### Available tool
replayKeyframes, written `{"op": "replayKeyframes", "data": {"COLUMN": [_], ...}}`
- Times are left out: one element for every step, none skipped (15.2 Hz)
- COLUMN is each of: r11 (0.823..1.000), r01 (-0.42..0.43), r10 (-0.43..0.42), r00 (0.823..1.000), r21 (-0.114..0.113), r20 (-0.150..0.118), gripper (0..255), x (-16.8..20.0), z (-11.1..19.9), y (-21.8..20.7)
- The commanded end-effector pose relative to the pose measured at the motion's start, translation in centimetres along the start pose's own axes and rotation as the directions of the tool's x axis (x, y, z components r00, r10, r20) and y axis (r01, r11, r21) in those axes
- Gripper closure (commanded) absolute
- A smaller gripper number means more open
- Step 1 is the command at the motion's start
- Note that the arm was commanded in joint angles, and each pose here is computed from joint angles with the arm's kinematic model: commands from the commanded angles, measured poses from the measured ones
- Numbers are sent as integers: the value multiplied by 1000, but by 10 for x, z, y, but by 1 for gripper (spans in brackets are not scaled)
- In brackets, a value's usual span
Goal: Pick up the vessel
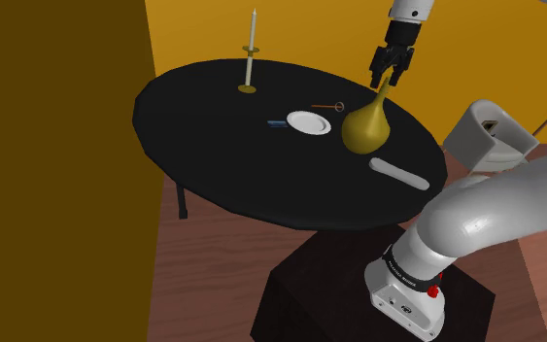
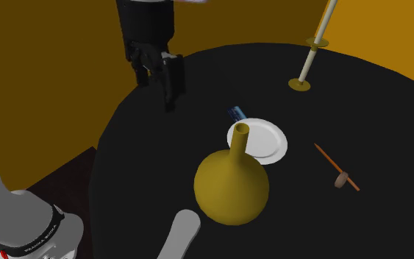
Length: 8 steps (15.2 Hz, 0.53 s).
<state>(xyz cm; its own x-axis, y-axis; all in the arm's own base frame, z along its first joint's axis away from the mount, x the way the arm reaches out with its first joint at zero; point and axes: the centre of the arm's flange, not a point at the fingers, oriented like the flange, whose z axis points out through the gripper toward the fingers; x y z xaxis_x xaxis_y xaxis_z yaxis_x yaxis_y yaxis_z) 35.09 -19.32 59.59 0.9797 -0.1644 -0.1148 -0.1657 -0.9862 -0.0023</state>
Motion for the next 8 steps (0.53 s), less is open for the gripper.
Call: {"op": "replayKeyframes", "data": {"r11": [1000, 1000, 1000, 1000, 1000, 1000, 1000, 1000], "r01": [-4, -7, -9, -11, -14, -16, -18, -21], "r10": [4, 7, 9, 11, 14, 16, 18, 21], "r00": [1000, 1000, 1000, 1000, 1000, 1000, 1000, 1000], "r21": [-1, 0, 0, 0, 0, 1, 1, 1], "r20": [-1, -2, -2, -2, -3, -3, -3, -3], "gripper": [0, 0, 0, 0, 0, 0, 0, 0], "x": [10, 15, 20, 26, 31, 36, 41, 46], "z": [-4, -5, -7, -8, -9, -10, -11, -13], "y": [25, 37, 49, 61, 73, 85, 97, 109]}}
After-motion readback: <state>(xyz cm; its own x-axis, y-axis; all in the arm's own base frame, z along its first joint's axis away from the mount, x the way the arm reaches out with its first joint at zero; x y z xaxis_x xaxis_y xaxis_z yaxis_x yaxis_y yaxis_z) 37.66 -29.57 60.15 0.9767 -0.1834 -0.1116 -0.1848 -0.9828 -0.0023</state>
